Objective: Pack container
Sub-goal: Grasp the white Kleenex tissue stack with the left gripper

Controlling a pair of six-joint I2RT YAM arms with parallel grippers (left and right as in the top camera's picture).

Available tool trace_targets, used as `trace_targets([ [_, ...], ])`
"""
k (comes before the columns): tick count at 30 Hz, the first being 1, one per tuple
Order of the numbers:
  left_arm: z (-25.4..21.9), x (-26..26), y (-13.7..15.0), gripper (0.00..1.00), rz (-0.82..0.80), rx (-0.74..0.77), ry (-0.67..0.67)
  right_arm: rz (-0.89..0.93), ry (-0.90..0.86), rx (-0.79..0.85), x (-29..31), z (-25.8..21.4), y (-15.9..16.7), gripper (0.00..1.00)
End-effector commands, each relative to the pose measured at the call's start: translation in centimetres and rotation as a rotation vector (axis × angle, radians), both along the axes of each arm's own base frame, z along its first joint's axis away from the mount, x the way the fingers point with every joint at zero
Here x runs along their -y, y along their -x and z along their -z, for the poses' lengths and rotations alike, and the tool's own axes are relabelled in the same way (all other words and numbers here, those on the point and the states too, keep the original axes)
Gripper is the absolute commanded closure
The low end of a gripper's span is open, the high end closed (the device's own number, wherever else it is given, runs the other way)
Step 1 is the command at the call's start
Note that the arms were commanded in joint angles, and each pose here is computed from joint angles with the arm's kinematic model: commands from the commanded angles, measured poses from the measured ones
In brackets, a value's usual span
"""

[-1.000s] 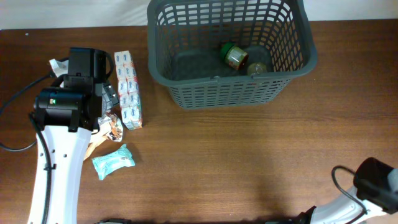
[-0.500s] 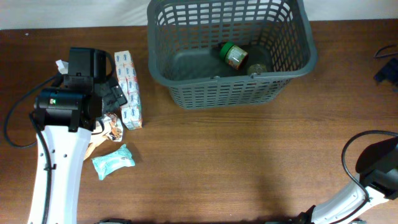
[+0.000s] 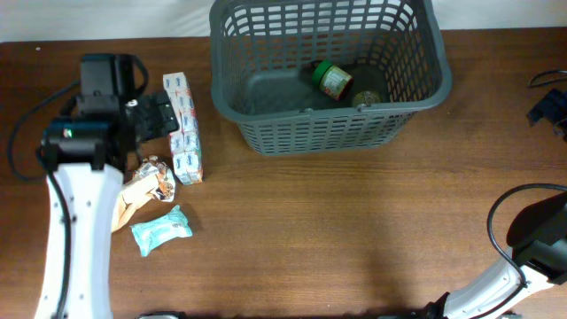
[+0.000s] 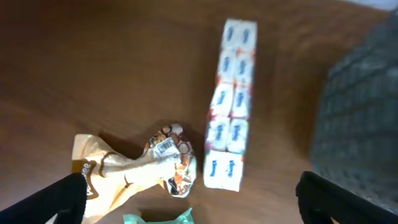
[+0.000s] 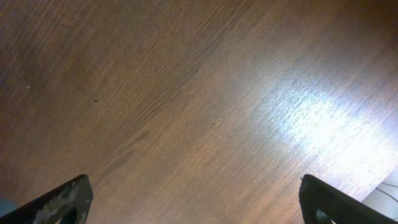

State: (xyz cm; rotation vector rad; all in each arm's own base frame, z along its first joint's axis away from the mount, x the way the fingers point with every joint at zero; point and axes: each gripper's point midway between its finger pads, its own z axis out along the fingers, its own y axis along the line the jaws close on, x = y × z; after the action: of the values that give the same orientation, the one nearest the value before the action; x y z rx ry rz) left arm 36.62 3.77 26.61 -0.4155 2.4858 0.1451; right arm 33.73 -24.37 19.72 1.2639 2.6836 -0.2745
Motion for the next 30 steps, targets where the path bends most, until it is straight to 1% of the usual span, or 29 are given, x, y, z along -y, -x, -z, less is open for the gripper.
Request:
trace_targets([
  [1,3.5,0.8,-1.5,0.00,0.135,-0.093,0.111,-0.003,0.003,0.007,0.1,-0.3,0.1,0.01],
  [5,6.9,1.6,-2.6,0.00,0.268,-0.176,0.193,-0.003,0.003,0.007,0.1,-0.3,0.1,0.01],
  [8,9.2,1.9,-3.1,0.00,0.318,-0.234,0.203,-0.003,0.003,0.007,0.1,-0.3,0.1,0.01],
  [16,13.2,1.8,-5.0,0.00,0.317,-0.286,0.215,-0.003,0.003,0.007,0.1,-0.3,0.1,0.01],
  [22,15.7,1.9,-5.7,0.00,0.324,-0.325,0.218,-0.003,0.003,0.007,0.1,-0.3,0.1,0.01],
  [27,18.3,1.9,-5.7,0.00,0.297,-0.402,0.134,-0.003,0.003,0.007,0.1,-0.3,0.1,0.01],
  [30,19.7,2.8,-5.9,0.00,0.314,-0.428,0.130,-0.003,0.003,0.007,0.1,-0.3,0.1,0.01],
])
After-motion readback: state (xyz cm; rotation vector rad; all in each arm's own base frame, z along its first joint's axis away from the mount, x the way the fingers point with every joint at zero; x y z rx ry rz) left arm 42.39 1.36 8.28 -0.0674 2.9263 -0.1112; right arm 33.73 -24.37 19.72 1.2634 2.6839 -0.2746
